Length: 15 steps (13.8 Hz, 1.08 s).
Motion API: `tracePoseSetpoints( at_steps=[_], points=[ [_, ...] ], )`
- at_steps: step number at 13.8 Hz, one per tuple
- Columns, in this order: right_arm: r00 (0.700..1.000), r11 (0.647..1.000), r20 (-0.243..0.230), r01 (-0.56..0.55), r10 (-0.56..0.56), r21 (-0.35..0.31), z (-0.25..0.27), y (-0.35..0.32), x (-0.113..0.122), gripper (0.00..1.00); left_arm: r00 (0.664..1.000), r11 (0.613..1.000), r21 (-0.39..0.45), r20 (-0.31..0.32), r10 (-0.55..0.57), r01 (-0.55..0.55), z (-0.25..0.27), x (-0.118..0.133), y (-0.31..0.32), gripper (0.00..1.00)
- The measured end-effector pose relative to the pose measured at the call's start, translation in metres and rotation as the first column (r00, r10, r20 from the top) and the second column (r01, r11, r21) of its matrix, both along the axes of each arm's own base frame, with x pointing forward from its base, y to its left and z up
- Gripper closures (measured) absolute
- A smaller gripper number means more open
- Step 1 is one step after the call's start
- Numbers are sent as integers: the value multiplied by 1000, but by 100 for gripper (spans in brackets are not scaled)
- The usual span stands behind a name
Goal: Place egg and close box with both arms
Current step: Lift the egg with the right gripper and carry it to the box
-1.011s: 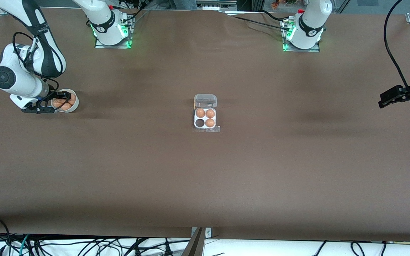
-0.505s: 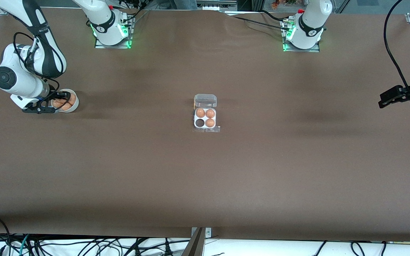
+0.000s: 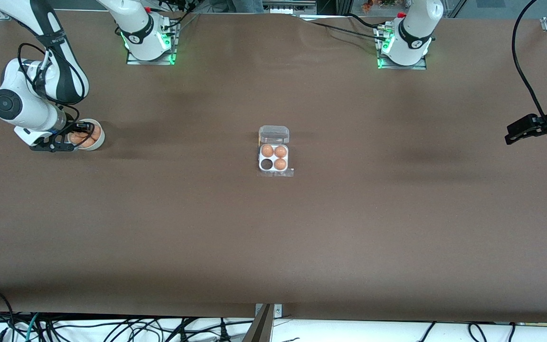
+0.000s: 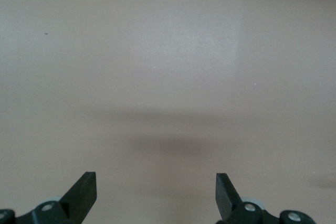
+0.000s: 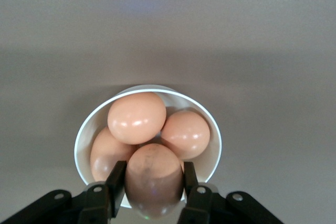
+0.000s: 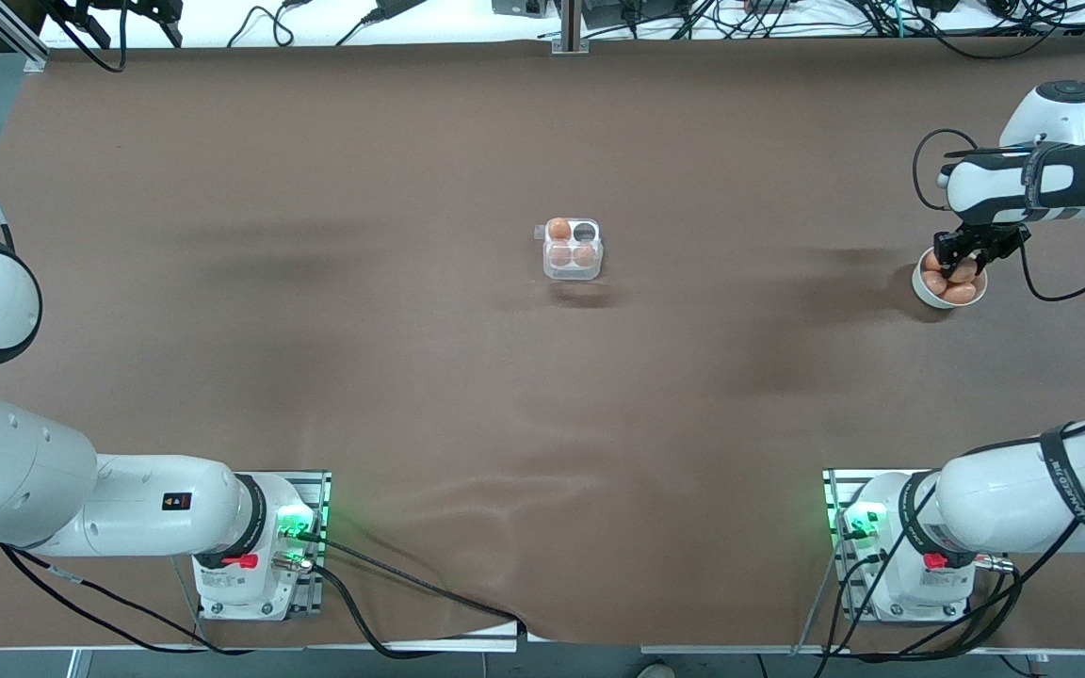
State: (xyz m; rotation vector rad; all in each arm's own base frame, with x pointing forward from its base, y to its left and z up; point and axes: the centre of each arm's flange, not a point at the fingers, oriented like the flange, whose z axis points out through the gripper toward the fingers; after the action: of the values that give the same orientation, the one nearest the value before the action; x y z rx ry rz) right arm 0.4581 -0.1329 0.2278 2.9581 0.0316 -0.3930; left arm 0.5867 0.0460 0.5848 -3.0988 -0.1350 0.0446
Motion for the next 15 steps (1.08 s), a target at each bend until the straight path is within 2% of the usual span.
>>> tracePoseSetpoints(
  at_steps=[5,8,11,15],
  points=[
    [999,1000,-39,-2,2,-4,14,5,12,52,1000,1000,0,0,0,0,0,0,0,0],
    [996,1000,-85,8,-7,16,48,24,39,52,1000,1000,0,0,1,-1,0,0,0,0],
    [993,1000,-113,23,-21,12,92,61,69,52,1000,1000,0,-4,0,0,-2,1,2,0],
    [990,996,-117,84,-82,13,113,146,90,52,1000,1000,0,-9,-1,1,-5,2,2,0]
  ],
)
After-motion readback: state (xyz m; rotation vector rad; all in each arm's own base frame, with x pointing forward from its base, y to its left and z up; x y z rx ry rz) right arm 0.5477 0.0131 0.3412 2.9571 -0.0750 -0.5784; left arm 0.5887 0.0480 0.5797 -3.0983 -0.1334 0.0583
